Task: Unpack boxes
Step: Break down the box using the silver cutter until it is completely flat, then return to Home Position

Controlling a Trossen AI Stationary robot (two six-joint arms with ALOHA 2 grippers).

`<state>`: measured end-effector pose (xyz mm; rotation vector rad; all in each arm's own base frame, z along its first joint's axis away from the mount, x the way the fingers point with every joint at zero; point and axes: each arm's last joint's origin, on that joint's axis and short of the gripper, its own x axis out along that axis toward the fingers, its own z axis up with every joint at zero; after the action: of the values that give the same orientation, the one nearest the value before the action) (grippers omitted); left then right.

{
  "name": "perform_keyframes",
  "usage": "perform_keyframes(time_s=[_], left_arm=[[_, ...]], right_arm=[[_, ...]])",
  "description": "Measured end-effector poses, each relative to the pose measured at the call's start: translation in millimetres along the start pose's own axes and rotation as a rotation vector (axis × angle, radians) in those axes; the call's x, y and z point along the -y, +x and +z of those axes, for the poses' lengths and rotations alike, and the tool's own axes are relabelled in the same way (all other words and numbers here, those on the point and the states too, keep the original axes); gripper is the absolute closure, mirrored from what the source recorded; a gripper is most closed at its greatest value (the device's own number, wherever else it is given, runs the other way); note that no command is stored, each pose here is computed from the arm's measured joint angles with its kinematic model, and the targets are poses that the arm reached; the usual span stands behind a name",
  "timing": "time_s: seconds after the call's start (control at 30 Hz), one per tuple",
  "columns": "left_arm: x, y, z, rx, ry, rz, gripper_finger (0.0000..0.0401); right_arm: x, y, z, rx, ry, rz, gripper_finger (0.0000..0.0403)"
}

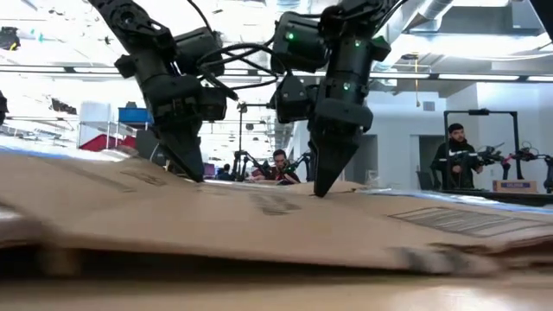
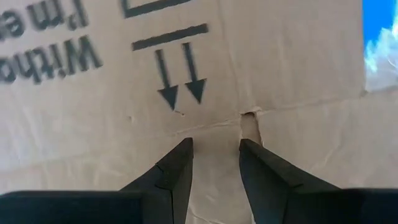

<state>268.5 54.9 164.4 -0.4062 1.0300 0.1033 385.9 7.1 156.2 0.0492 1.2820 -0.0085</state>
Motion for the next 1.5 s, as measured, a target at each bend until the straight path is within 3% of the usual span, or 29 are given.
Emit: perform_keyframes(time_s=[0.23,0.43,0.5,0.63,0.7,0.8,0.87,0.93,1.03,1.1,1.27,1.4,1.5], left_arm=[[-10,-2,2,0.016,-0.012,0.016,0.0288],[0,-14,13,-0.030,-0.040,-0.056,0.0293],[11,-26,19,-0.023,-0.009,-0.070,0.0312],[46,-57,33,0.106,0.132,-0.045,0.0386],[65,-74,34,0.161,0.178,-0.080,0.0394],[94,-100,23,0.244,0.273,-0.151,0.0400],[107,-116,14,0.345,0.317,-0.186,0.0401],[111,-127,1,0.434,0.331,-0.192,0.0401],[107,-139,-19,0.596,0.294,-0.214,0.0401],[100,-146,-32,0.696,0.261,-0.238,0.0401],[79,-170,-67,0.941,0.160,-0.272,0.0401],[60,-172,-93,1.015,0.077,-0.223,0.0401],[52,-172,-104,1.041,-0.086,-0.314,0.0401]], right_arm=[[-16,1,1,0.016,0.012,0.021,0.0285],[-13,-16,-10,-0.067,0.015,0.012,0.0285],[-17,-32,-12,-0.063,0.017,0.020,0.0285],[-28,-70,-19,-0.022,0.021,0.089,0.0286],[-34,-93,-22,0.039,0.029,0.130,0.0298],[-41,-125,-21,0.186,0.019,0.184,0.0346],[-44,-143,-16,0.354,-0.015,0.214,0.0386],[-46,-154,-14,0.542,-0.053,0.246,0.0394],[-34,-160,-18,0.730,-0.037,0.288,0.0401],[-20,-160,-29,0.783,0.020,0.294,0.0402],[-1,-179,-72,1.004,0.106,0.321,0.0403],[6,-183,-122,1.118,0.213,0.258,0.0403],[7,-183,-154,1.164,0.326,0.271,0.0402]])
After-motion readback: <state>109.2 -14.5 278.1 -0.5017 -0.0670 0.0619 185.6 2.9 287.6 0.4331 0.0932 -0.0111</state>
